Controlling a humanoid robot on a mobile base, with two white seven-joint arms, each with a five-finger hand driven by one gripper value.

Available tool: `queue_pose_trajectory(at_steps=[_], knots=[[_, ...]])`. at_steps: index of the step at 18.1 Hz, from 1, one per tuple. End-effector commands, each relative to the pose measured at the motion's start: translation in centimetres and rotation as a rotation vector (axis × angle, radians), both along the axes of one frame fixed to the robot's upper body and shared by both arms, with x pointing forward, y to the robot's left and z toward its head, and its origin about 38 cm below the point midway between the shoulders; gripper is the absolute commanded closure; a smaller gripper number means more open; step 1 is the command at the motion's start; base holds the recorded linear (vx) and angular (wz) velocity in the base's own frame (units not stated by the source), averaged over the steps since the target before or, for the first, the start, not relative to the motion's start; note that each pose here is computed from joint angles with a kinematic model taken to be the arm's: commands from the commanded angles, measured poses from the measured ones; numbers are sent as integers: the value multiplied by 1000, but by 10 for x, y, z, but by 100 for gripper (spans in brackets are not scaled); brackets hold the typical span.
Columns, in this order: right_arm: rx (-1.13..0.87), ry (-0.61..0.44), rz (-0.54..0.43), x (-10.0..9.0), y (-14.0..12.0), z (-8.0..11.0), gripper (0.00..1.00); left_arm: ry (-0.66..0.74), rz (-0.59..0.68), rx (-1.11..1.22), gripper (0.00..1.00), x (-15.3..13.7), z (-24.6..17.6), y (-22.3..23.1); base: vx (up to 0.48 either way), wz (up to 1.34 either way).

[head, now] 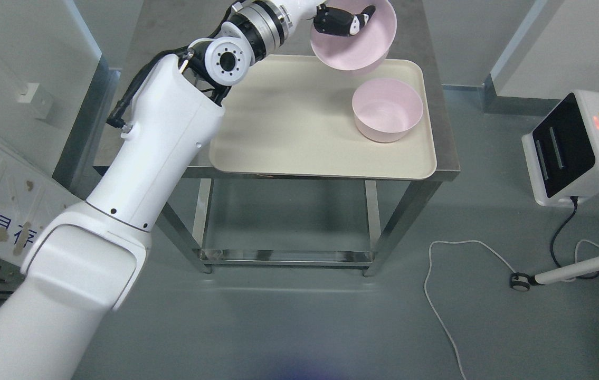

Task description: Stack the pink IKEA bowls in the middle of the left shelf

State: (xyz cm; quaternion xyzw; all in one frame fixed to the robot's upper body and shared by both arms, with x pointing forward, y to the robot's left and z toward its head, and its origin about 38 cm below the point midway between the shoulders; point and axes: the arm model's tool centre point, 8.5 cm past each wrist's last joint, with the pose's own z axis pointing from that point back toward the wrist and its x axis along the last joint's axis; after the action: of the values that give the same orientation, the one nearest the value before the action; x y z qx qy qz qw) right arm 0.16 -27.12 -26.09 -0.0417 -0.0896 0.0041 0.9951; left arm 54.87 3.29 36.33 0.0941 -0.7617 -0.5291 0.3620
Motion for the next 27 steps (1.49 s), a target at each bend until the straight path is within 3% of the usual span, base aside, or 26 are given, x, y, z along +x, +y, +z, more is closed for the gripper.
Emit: queue_pose_trajectory(at_steps=[1, 12, 14, 16, 19, 21, 24, 25, 27], knots=[[-18, 0, -2, 0, -11, 1, 0, 101, -147, 200, 97, -28, -72, -63, 0, 0], [-18, 0, -2, 0, -11, 1, 0, 102, -22, 126, 91, -2, -65, -34, 0, 0], [-18, 0, -2, 0, -11, 1, 0, 93, -1, 135, 74, 2, -64, -29, 0, 0], [-18, 0, -2, 0, -11, 1, 0, 93, 18, 150, 40, 5, -68, -24, 0, 0], [-18, 0, -2, 0, -11, 1, 0, 111, 68, 24, 18, 16, -51, 0, 0, 0], [-18, 0, -2, 0, -11, 1, 0, 80, 112, -199, 1, 19, -25, 31, 0, 0], [-18, 0, -2, 0, -11, 1, 0, 85, -18, -639, 1, -3, 9, 78, 0, 0], [-18, 0, -2, 0, -11, 1, 0, 110, -101, -675, 1, -16, 8, 78, 0, 0], [-17, 0, -2, 0, -11, 1, 0, 190, -299, -541, 1, -62, -37, 60, 0, 0]])
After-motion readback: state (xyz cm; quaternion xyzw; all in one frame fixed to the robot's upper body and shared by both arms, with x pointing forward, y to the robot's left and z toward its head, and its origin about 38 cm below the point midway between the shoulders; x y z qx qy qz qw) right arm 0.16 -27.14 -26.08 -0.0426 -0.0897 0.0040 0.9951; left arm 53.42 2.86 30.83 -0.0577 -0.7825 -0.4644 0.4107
